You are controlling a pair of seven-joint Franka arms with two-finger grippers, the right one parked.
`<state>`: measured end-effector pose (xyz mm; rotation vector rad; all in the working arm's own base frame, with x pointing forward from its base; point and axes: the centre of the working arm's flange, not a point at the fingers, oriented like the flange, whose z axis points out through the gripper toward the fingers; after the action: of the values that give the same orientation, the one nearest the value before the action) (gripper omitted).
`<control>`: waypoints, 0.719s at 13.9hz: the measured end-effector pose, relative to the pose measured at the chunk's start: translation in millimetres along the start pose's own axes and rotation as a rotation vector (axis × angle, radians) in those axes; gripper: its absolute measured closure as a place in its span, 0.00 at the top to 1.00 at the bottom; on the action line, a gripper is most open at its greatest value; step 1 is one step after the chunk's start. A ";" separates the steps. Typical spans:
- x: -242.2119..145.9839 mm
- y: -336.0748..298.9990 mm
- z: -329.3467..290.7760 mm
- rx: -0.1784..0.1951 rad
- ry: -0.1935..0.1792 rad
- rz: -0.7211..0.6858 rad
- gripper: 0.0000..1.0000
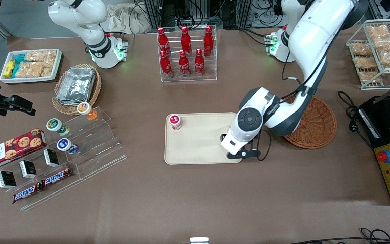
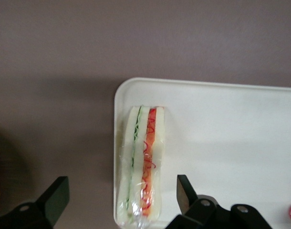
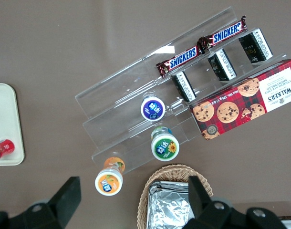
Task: Place sandwich from basket to tray
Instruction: 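Open the left gripper to release the sandwich and lift away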
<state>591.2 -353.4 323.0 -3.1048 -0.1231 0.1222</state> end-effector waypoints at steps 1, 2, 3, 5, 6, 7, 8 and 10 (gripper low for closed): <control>2.4 -7.6 -20.6 0.003 0.030 -0.012 1.00; 6.0 -19.1 -38.3 0.012 0.054 -0.031 1.00; 9.1 -32.1 -53.1 0.027 0.067 -0.049 1.00; 15.4 -58.6 -77.2 0.057 0.086 -0.058 1.00; 19.2 -71.6 -87.3 0.067 0.096 -0.053 1.00; 23.3 -85.6 -96.1 0.078 0.100 -0.049 1.00; 27.8 -101.4 -104.6 0.094 0.099 -0.042 1.00; 37.8 -134.8 -120.0 0.128 0.078 -0.007 1.00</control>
<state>627.8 -219.6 444.4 -2.9760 -0.1191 0.0085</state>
